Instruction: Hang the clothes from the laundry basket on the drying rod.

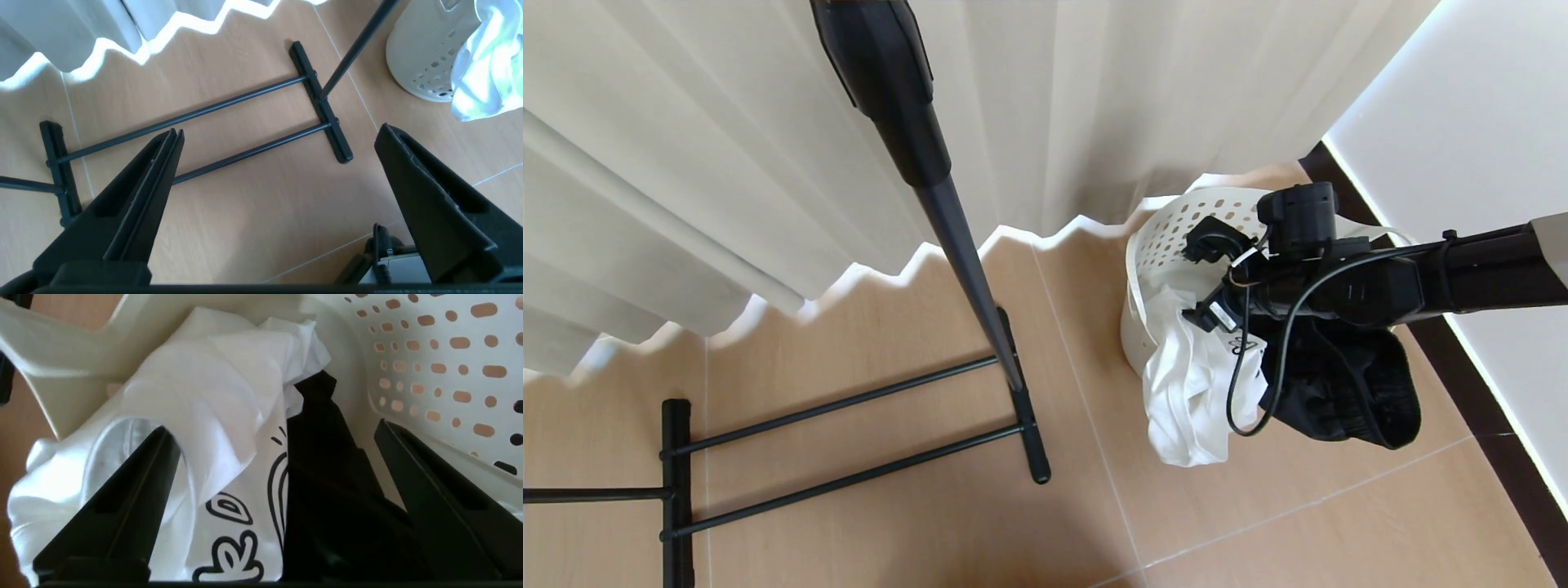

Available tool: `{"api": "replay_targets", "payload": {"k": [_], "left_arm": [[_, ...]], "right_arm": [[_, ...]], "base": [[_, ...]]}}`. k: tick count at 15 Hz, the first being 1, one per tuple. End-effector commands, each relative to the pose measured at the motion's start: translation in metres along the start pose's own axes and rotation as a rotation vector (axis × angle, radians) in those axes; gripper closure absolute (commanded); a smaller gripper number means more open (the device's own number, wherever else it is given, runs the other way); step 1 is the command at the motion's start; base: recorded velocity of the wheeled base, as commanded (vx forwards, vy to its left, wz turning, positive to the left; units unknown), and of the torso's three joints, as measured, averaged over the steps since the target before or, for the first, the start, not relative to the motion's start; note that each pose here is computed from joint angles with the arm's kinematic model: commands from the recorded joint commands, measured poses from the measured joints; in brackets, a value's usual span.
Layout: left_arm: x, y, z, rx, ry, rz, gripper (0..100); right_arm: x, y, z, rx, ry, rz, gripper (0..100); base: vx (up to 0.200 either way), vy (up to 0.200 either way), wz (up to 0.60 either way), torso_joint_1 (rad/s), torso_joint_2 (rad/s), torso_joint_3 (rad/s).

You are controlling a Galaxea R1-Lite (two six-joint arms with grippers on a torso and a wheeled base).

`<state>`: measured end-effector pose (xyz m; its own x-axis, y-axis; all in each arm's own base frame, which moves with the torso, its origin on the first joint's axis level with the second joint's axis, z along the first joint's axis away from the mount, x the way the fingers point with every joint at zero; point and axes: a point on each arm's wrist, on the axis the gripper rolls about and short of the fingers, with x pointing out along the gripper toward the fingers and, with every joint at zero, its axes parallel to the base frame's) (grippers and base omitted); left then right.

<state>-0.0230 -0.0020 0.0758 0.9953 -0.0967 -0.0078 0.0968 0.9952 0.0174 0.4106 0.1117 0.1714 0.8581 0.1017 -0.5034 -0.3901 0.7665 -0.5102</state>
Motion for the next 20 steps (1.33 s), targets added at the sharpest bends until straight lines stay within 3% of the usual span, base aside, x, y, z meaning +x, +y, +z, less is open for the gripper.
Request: {"api": "replay_targets", "payload": {"k": [1,6,10,11,19,20], "left_arm": [[0.0,0.0,0.0,0.0,0.001,0.0,0],[0.0,0.0,0.0,0.0,0.0,0.0,0],[0.0,0.0,0.0,0.0,0.0,0.0,0],[0.0,0.0,0.0,0.0,0.0,0.0,0],[0.0,0.0,0.0,0.0,0.001,0.0,0],[0.0,0.0,0.0,0.0,0.001,0.0,0]], "right_arm": [[0.005,0.0,0.001,0.0,-0.002,-0.004,0],[0.002,-0.005,0.011,0.004,-0.037,-0.023,0],[0.002,0.002,0.016,0.001,-0.054,-0.003,0],[0.002,0.002,0.016,0.007,-0.052,-0.002,100],[0.0,0.005,0.011,0.032,-0.038,0.016,100],[-0.027,0.002,0.012,0.121,-0.073,0.046,100]], "base": [[0.0,0.0,0.0,0.0,0.0,0.0],[0.0,0.0,0.0,0.0,0.0,0.0],[0.0,0.0,0.0,0.0,0.0,0.0],[0.0,0.0,0.0,0.0,0.0,0.0],[0.0,0.0,0.0,0.0,0.0,0.0],[0.0,0.0,0.0,0.0,0.0,0.0]]}}
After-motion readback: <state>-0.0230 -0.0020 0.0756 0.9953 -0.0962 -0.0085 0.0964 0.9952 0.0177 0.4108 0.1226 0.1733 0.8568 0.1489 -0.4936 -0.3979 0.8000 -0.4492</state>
